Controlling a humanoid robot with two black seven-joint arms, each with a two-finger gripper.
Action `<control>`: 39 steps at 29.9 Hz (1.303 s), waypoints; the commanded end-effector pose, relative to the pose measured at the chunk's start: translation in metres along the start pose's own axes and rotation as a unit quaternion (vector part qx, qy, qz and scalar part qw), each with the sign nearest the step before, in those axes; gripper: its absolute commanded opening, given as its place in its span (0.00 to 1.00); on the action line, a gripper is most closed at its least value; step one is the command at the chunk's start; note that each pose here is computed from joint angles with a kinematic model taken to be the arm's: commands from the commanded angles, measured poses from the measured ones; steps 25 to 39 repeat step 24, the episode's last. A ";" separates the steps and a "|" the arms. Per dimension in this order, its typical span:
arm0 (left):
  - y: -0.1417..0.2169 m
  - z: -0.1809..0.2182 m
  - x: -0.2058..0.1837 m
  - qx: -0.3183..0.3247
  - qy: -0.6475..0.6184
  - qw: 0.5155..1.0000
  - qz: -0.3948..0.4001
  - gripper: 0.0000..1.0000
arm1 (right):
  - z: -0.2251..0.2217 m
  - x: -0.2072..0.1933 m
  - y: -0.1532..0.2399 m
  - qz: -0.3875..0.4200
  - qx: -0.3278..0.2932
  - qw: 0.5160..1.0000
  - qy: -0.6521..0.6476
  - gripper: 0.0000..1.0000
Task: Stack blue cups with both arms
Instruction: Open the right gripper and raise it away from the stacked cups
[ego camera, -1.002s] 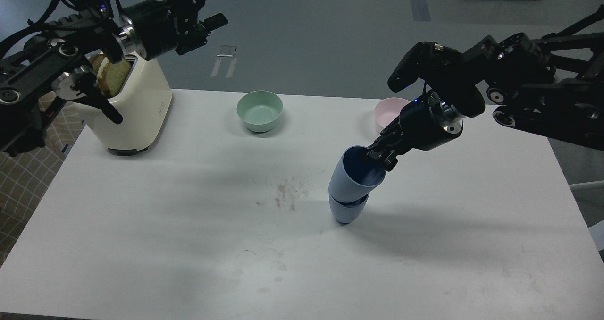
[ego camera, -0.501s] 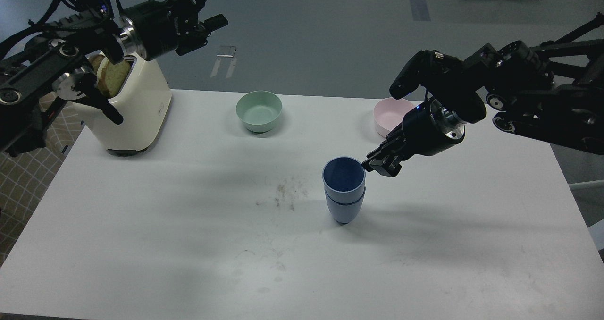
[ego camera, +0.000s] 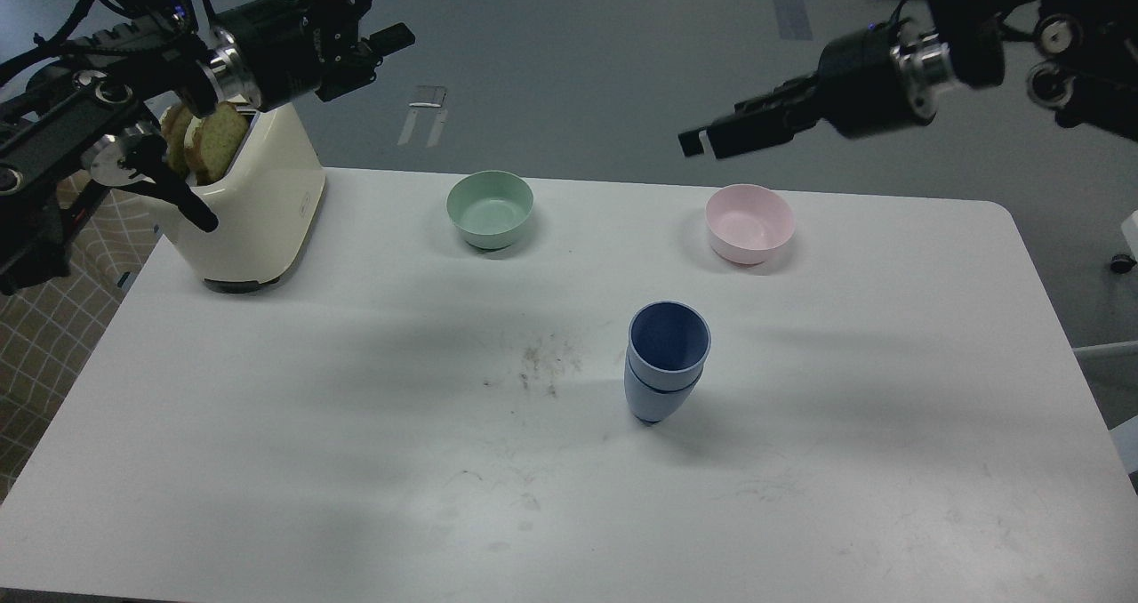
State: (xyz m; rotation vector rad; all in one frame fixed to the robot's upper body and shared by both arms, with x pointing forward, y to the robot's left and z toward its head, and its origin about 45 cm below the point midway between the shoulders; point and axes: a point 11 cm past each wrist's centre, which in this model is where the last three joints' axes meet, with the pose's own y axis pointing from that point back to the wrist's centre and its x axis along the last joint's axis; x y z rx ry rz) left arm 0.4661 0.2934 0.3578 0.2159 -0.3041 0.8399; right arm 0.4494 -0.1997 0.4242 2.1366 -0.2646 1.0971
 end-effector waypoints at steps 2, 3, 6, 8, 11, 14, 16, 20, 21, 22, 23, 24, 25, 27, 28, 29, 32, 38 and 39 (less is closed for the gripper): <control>-0.007 0.002 -0.004 -0.016 0.015 1.000 0.000 0.92 | 0.045 0.004 0.033 0.120 0.031 0.977 -0.171 1.00; -0.010 0.002 -0.007 -0.025 0.026 0.999 0.001 0.92 | 0.058 -0.002 0.036 0.148 0.044 0.963 -0.222 1.00; -0.010 -0.011 -0.009 -0.038 0.071 0.997 0.018 0.92 | 0.080 -0.010 0.042 0.213 0.080 0.920 -0.318 1.00; -0.010 -0.016 -0.006 -0.049 0.104 0.993 0.035 0.92 | 0.097 -0.020 0.046 0.259 0.107 0.880 -0.384 1.00; -0.012 -0.028 -0.003 -0.049 0.137 0.988 0.054 0.92 | 0.115 -0.031 0.051 0.309 0.134 0.833 -0.440 1.00; -0.015 -0.051 -0.003 -0.043 0.181 0.979 0.080 0.92 | 0.132 -0.058 0.044 0.332 0.144 0.795 -0.486 1.00; -0.018 -0.054 -0.006 -0.045 0.195 0.976 0.083 0.92 | 0.137 -0.064 0.047 0.342 0.147 0.785 -0.495 1.00; -0.020 -0.060 -0.007 -0.058 0.228 0.967 0.097 0.92 | 0.150 -0.071 0.059 0.373 0.149 0.761 -0.510 1.00; -0.024 -0.062 -0.010 -0.059 0.235 0.965 0.097 0.93 | 0.151 -0.073 0.059 0.375 0.149 0.758 -0.512 1.00; -0.024 -0.062 -0.010 -0.059 0.235 0.965 0.097 0.93 | 0.151 -0.073 0.059 0.375 0.149 0.758 -0.512 1.00; -0.026 -0.063 -0.012 -0.061 0.239 0.964 0.097 0.93 | 0.152 -0.073 0.060 0.376 0.149 0.757 -0.513 1.00; -0.027 -0.065 -0.014 -0.061 0.241 0.964 0.098 0.93 | 0.152 -0.074 0.060 0.376 0.149 0.757 -0.514 1.00; -0.027 -0.065 -0.014 -0.061 0.241 0.964 0.098 0.93 | 0.152 -0.074 0.060 0.376 0.149 0.757 -0.514 1.00; -0.027 -0.065 -0.014 -0.061 0.241 0.964 0.098 0.93 | 0.152 -0.074 0.060 0.376 0.149 0.757 -0.514 1.00; -0.027 -0.065 -0.014 -0.061 0.241 0.964 0.098 0.93 | 0.152 -0.074 0.060 0.376 0.149 0.757 -0.514 1.00; -0.027 -0.065 -0.014 -0.061 0.241 0.964 0.098 0.93 | 0.152 -0.074 0.060 0.376 0.149 0.757 -0.514 1.00; -0.027 -0.065 -0.014 -0.061 0.241 0.964 0.098 0.93 | 0.152 -0.074 0.060 0.376 0.149 0.757 -0.514 1.00; -0.027 -0.065 -0.014 -0.061 0.241 0.964 0.098 0.93 | 0.152 -0.074 0.060 0.376 0.149 0.757 -0.514 1.00; -0.027 -0.065 -0.014 -0.061 0.241 0.964 0.098 0.93 | 0.152 -0.074 0.060 0.376 0.149 0.757 -0.514 1.00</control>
